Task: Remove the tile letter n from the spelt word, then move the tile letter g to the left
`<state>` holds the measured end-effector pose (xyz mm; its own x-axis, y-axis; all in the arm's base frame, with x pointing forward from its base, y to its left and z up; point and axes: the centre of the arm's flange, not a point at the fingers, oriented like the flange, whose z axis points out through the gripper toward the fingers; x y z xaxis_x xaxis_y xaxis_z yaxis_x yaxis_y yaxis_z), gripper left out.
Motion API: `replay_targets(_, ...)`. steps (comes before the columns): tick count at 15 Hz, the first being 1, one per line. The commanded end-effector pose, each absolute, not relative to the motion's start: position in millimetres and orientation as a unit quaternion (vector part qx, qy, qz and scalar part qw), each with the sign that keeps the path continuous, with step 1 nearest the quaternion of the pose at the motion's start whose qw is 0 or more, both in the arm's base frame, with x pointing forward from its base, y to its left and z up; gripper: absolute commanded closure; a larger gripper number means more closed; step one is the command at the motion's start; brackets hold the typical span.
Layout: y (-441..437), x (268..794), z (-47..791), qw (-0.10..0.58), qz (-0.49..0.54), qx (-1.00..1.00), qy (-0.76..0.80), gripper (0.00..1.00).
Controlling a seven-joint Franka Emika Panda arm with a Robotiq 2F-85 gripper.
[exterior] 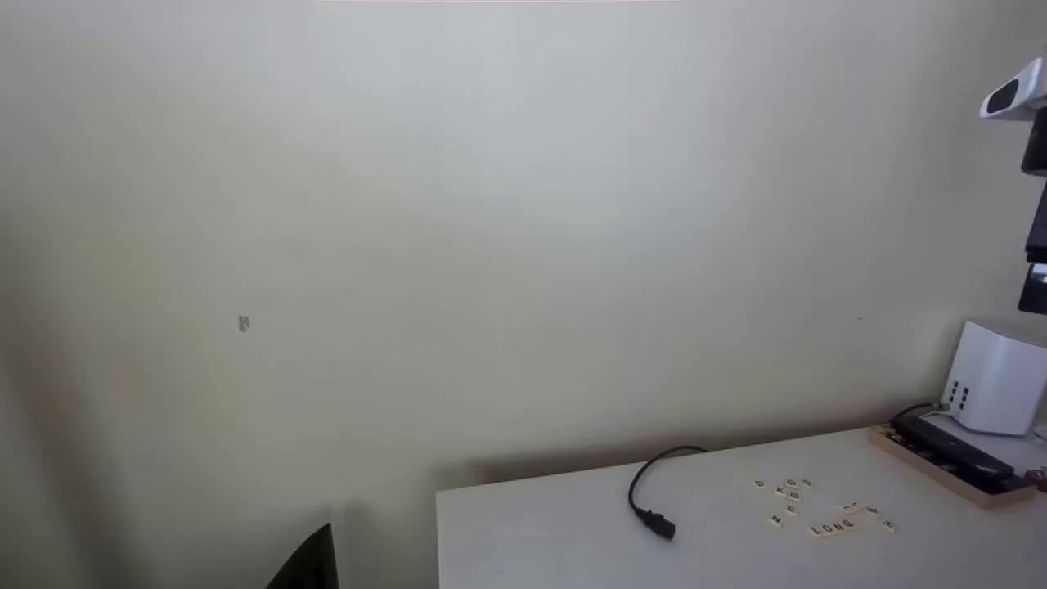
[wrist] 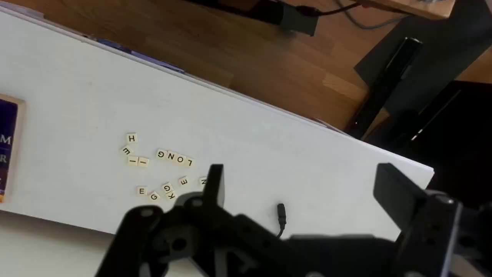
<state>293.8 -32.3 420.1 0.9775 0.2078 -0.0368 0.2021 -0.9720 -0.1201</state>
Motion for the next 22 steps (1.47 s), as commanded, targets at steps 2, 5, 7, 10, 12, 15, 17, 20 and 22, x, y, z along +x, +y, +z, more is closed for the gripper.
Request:
replay_targets(2, -32.0, 292.9, 416.9, 0.059, 0.028, -0.993, -0.103, 0.00)
replay_targets(5, -31.9, 292.9, 416.0, 0.059, 0.030, -0.992, -0.103, 0.00)
replay_targets(7, -31.9, 292.9, 416.0, 0.059, 0.030, -0.992, -0.103, 0.00)
replay_targets(10, -33.1, 319.1, 393.3, 0.060, 0.014, -0.997, -0.051, 0.00)
replay_targets(12, -37.5, 336.6, 380.7, 0.059, -0.009, -0.998, -0.024, 0.00)
replay_targets(15, -41.6, 361.5, 354.2, 0.062, -0.011, -0.998, -0.011, 0.00)
replay_targets(17, -43.3, 371.2, 335.2, 0.062, -0.006, -0.998, -0.009, 0.00)
replay_targets(20, -47.3, 381.5, 305.4, 0.057, 0.009, -0.998, 0.001, 0.00)
replay_targets(22, -52.2, 387.0, 285.5, 0.053, 0.020, -0.998, 0.008, 0.00)
